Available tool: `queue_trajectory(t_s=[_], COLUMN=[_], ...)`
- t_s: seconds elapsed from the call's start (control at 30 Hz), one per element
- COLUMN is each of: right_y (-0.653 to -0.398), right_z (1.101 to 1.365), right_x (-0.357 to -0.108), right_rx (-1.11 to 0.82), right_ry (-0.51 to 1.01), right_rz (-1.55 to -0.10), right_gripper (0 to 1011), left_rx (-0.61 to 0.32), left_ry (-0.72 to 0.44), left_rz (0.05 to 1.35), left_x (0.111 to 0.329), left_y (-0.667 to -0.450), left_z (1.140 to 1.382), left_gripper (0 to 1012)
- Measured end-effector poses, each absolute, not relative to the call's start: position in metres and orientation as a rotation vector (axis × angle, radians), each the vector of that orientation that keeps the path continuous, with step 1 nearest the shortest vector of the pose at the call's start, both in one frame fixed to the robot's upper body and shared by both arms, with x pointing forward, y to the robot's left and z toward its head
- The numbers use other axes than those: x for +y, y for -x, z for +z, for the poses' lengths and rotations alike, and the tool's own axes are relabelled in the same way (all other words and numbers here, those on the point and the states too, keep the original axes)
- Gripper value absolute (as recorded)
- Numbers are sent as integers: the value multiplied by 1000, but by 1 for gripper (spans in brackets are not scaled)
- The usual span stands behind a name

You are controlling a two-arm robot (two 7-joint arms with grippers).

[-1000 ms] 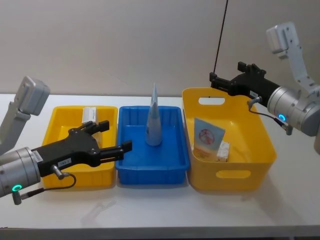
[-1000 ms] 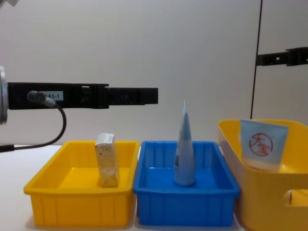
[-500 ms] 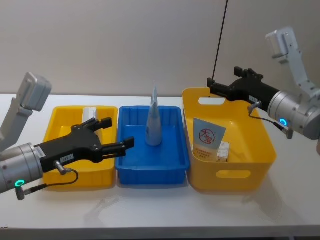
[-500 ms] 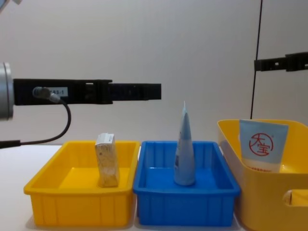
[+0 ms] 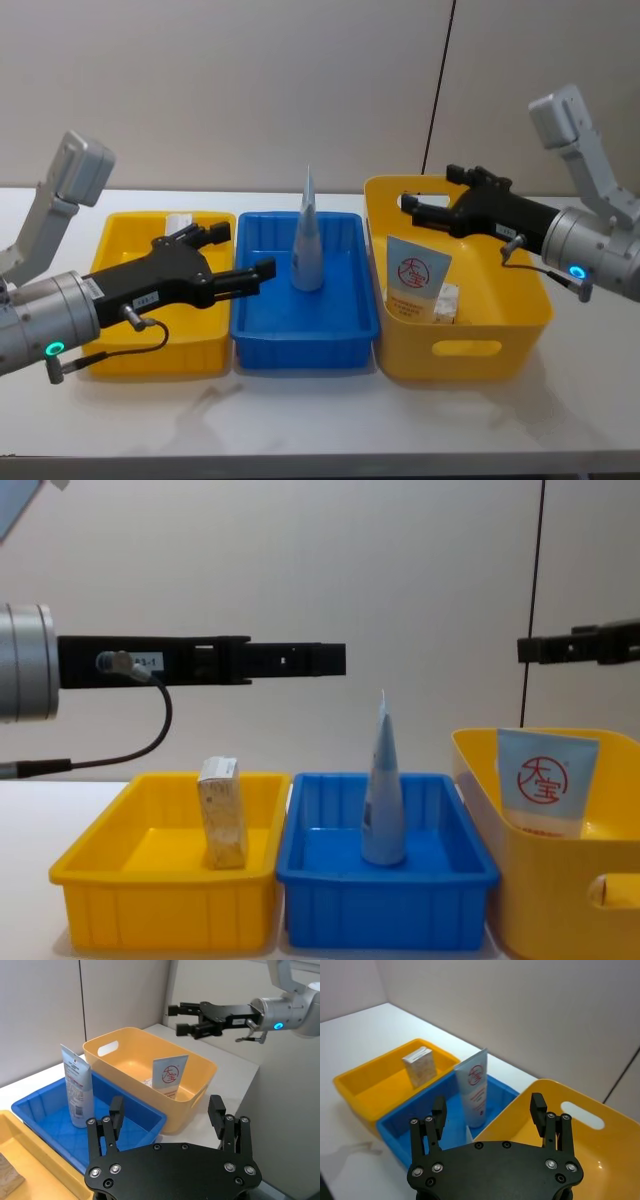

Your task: Bimanual collaborative sorting of washing and personal care products

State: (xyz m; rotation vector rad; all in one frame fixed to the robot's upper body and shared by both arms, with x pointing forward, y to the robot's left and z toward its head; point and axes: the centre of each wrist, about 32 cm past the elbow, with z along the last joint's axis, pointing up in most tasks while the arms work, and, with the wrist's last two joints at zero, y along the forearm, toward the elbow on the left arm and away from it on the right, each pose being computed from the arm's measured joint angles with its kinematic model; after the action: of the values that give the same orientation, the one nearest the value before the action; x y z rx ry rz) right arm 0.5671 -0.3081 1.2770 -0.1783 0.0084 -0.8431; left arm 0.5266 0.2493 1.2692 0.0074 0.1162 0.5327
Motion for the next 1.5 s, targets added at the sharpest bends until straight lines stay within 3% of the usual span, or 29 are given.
queue_trajectory(t_s=[0.57,1.5], right_y=[-565,-563], right_z=[1267,1264], right_x=[-318,-321], right_rx=[-3,-9], right_ry=[159,152], right_rz=[-670,-612], right_gripper=[1002,1002], left_rx=[127,131], left_ry=[-1,1], left_rz=[554,561], left_x=[246,246], left_y=[-529,-530], left_z=[1267,1266], left_gripper=[1001,1002])
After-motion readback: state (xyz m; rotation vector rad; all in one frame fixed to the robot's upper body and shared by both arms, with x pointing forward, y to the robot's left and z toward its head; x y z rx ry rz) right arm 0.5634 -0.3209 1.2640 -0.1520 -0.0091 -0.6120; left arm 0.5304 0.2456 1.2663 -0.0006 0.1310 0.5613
